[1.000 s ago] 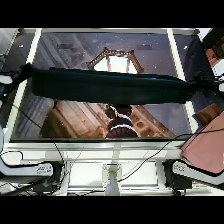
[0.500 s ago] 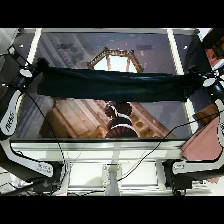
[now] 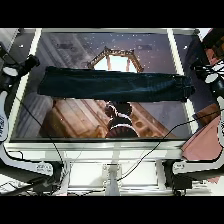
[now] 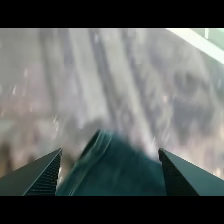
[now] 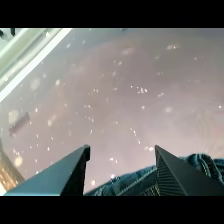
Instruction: Fold the clothes and pants, and hang the long-sleeved shirts on hangers.
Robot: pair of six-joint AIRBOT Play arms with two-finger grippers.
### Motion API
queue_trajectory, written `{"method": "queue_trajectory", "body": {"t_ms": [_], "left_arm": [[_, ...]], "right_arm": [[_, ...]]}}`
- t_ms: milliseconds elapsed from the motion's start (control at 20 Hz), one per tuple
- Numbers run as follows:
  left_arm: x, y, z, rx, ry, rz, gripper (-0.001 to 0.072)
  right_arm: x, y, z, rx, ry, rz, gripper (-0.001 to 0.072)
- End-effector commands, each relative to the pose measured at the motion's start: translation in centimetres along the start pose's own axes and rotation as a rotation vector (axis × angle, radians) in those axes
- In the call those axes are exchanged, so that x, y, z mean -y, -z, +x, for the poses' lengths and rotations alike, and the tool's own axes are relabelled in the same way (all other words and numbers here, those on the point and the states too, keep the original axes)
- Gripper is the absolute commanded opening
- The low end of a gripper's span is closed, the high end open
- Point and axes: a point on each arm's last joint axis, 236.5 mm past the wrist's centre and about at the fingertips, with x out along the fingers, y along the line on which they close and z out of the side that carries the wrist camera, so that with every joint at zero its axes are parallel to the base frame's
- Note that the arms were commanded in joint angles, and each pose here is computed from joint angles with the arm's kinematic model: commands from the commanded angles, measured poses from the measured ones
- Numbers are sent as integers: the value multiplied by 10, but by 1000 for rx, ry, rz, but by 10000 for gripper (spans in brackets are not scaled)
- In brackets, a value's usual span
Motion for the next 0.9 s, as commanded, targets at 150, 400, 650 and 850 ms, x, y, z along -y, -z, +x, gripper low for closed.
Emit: {"method": "queue_trajectory", "body": {"t_ms": [150,400,650,850], "left_arm": [[-57,97,-51,-509,46,-197,713],[-73,132,-38,-600,43,-261,710],[-47,148,-3,-580,173,-444,710],[-38,151,30,-500,166,-456,706]], "right_arm": [[3,13,-1,-64,13,-75,473],[3,20,-2,-91,15,-73,472],[3,21,-2,-96,15,-73,472],[4,25,-2,-114,16,-72,472]]}}
